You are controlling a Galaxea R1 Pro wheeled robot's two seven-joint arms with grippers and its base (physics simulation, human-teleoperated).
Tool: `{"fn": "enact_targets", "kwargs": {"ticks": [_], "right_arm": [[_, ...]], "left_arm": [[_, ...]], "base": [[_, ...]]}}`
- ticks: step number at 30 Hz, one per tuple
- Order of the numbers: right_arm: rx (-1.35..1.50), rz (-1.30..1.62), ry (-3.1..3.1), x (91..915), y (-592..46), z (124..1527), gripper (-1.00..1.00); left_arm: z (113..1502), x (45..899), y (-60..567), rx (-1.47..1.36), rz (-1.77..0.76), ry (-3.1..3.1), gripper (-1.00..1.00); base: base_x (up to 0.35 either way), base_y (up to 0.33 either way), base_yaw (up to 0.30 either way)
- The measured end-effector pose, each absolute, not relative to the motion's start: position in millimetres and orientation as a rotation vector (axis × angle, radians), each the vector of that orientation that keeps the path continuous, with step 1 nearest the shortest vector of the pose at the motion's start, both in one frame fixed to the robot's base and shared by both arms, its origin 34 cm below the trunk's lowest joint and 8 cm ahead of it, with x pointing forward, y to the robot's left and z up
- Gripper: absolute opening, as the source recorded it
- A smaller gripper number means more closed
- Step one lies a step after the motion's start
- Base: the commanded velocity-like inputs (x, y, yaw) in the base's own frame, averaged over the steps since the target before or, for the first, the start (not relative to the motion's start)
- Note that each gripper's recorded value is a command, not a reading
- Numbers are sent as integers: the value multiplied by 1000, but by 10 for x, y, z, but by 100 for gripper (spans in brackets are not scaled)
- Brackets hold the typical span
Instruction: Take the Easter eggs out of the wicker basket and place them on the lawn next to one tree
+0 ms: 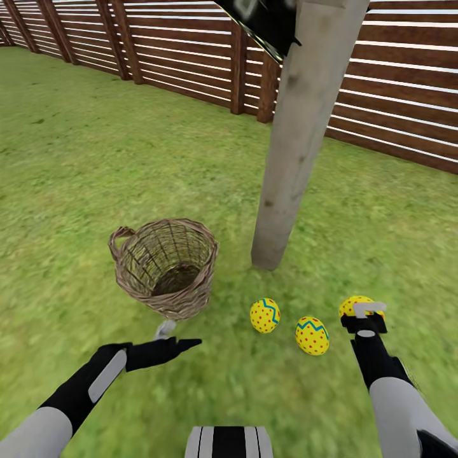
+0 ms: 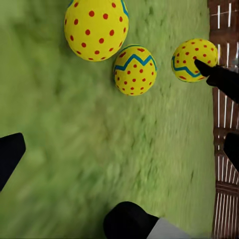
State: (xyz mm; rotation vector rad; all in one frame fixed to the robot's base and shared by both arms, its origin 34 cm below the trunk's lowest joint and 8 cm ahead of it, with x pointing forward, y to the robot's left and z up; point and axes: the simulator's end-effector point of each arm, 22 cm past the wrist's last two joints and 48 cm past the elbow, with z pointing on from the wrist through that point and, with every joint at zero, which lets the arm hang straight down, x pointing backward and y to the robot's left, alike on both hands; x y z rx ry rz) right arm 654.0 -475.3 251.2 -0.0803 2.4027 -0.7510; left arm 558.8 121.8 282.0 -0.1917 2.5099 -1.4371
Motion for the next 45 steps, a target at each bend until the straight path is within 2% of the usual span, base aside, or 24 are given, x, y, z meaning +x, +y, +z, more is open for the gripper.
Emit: {"fn": "enact_targets", "kwargs": {"ticks": [10,18,30,35,45], "right_arm": [[-71,-832,2404,6669,-4742,2403,-100],[-74,-835,2404,6665,-4744,2402,-100],[-93,-829,2434,6595,-4695,2211,-100],[-223,-797,2479,6551,-4457,1959,-100],[-249,-686,2619,6432,-4121,1471,-100]], "left_arm": [[2804,5526,1128,-202,-1523,2482,100],[2824,5512,1111,-206,-1547,2470,100],[2679,5460,1159,-229,-1545,2490,100],[2592,5418,1158,-243,-1553,2503,100],[2451,5313,1143,-277,-1602,2510,100]], "base": [[0,-9,0],[87,-272,0],[3,-6,0],[0,0,0],[0,0,0]]}}
